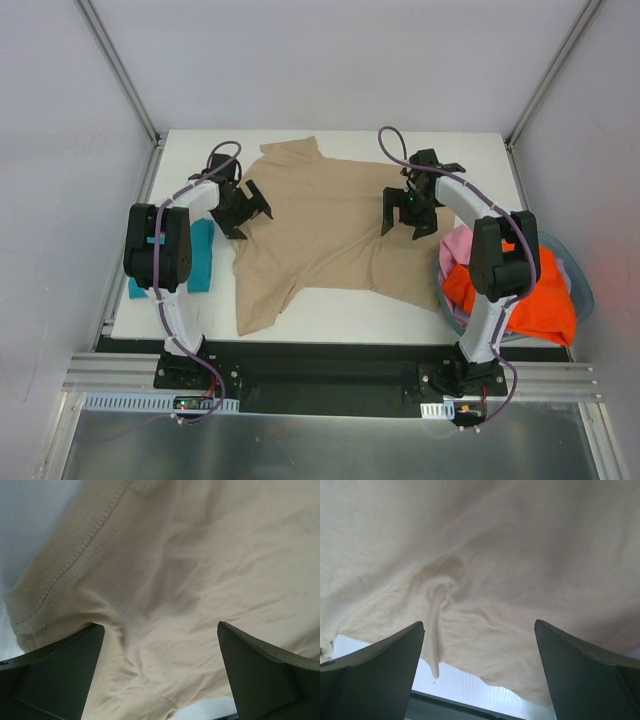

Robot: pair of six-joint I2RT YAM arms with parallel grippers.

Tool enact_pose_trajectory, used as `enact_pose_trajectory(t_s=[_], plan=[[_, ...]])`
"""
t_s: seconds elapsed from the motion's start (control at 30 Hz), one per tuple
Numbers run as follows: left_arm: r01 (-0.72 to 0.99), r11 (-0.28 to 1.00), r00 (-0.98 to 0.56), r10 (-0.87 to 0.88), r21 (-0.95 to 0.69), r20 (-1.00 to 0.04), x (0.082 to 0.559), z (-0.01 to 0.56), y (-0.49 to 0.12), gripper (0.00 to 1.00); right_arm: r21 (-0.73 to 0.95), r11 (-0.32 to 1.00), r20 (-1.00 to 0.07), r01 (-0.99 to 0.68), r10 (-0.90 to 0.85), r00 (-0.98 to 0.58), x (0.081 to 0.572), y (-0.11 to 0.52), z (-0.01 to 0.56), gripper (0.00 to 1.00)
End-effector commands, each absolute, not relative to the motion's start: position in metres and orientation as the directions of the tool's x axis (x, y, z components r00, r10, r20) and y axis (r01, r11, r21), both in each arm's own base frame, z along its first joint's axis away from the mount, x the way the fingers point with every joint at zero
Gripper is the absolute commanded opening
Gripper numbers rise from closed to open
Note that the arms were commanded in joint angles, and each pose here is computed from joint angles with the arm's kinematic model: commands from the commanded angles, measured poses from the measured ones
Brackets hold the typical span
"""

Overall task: Fold and stack the t-shirts
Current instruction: Flatten out the tshirt, then grap the side of the flattened tshirt closest away from the robot with both arms

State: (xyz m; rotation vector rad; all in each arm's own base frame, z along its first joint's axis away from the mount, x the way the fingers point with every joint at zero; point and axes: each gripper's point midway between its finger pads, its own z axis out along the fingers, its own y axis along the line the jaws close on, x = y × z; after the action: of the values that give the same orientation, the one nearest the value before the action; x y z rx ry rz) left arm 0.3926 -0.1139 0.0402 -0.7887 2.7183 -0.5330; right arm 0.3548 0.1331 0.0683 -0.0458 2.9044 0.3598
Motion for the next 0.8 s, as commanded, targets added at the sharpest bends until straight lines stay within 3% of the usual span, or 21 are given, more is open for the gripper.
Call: enact_pose_trajectory(t_s=[0.0,0.1,0.4,0.57,0.77], plan=[[-0.428,0.788,-0.834,-0.533,-0.443,-0.141,0.419,0.03,-0.1,0.99,0.229,0.971,-0.221,-0.072,-0.02,-0.975,0.371,0.134,0.064,0.97],[-0.432,0.774,-0.838,-0.534,-0.463,-0.111,0.429,0.021,-0.099,0.99,0.22,0.973,-0.208,-0.076,-0.029,-0.978,0.375,0.133,0.056,0.97],[-0.387,0.777,-0.829,-0.529,-0.497,-0.181,0.481,0.026,-0.085,0.99,0.208,0.974,-0.188,-0.087,-0.047,-0.981,0.394,0.131,0.045,0.97],[-0.313,0.775,-0.831,-0.504,-0.549,-0.236,0.501,0.059,-0.091,0.99,0.213,0.969,-0.248,-0.127,-0.073,-0.966,0.415,0.135,0.068,0.97],[-0.262,0.771,-0.808,-0.504,-0.58,-0.305,0.471,0.119,-0.092,0.99,0.204,0.962,-0.381,-0.181,-0.092,-0.92,0.418,0.144,0.122,0.97]])
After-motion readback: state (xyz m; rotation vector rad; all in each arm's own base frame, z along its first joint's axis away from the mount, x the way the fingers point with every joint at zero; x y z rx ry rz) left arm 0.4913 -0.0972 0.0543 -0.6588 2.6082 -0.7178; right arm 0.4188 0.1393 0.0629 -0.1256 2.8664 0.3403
